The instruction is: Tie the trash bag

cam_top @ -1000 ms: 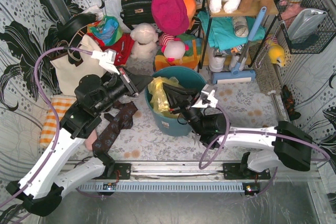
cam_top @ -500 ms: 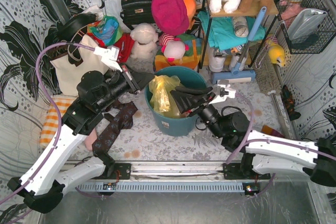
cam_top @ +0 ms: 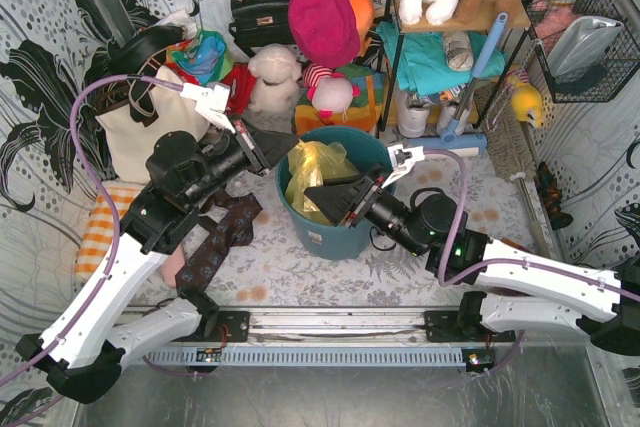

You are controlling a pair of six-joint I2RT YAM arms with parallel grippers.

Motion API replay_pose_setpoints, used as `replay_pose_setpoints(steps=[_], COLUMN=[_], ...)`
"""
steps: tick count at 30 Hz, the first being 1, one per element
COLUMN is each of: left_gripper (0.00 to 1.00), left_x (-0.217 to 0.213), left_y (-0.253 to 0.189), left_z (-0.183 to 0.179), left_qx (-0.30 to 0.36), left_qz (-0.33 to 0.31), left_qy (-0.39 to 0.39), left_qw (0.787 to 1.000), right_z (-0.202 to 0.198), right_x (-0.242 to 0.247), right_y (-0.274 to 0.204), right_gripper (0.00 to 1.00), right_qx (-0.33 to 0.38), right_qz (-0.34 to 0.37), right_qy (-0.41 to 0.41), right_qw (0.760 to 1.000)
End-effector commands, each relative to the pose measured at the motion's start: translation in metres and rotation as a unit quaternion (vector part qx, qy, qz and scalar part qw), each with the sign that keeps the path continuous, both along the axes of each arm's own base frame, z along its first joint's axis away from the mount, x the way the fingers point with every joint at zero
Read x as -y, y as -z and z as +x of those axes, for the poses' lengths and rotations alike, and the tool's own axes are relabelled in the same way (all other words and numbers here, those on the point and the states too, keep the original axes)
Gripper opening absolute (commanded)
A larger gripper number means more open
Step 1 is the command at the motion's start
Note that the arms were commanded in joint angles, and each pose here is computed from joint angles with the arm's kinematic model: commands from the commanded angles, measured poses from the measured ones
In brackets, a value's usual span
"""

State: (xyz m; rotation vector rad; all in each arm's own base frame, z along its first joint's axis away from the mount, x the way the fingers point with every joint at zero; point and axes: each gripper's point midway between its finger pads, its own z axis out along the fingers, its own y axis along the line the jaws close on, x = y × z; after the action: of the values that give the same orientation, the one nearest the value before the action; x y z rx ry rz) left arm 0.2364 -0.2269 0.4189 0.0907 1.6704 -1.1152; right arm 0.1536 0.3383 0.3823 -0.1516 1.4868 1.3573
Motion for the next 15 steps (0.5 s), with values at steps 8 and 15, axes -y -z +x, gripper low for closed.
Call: replay_pose_setpoints(steps=[8,15], left_gripper=[0.00,0.00], left_x=[-0.001,-0.002], left_y=[-0.052,-0.060], left_z=[-0.014,-0.009], left_qx=[0.086,0.102], left_qz=[-0.038,-0.033], left_qy=[0.021,0.013], left_qw=[0.995,0.994], right_z=[-0.004,-0.003], right_x=[-0.006,0.000], right_y=[-0.011,-0.008], right_gripper=[0.01,0.00], right_qx=[0.003,-0.005], right_qz=[0.007,0.008], right_qy=[-0.016,-0.008], right_qw=[1.000,1.000])
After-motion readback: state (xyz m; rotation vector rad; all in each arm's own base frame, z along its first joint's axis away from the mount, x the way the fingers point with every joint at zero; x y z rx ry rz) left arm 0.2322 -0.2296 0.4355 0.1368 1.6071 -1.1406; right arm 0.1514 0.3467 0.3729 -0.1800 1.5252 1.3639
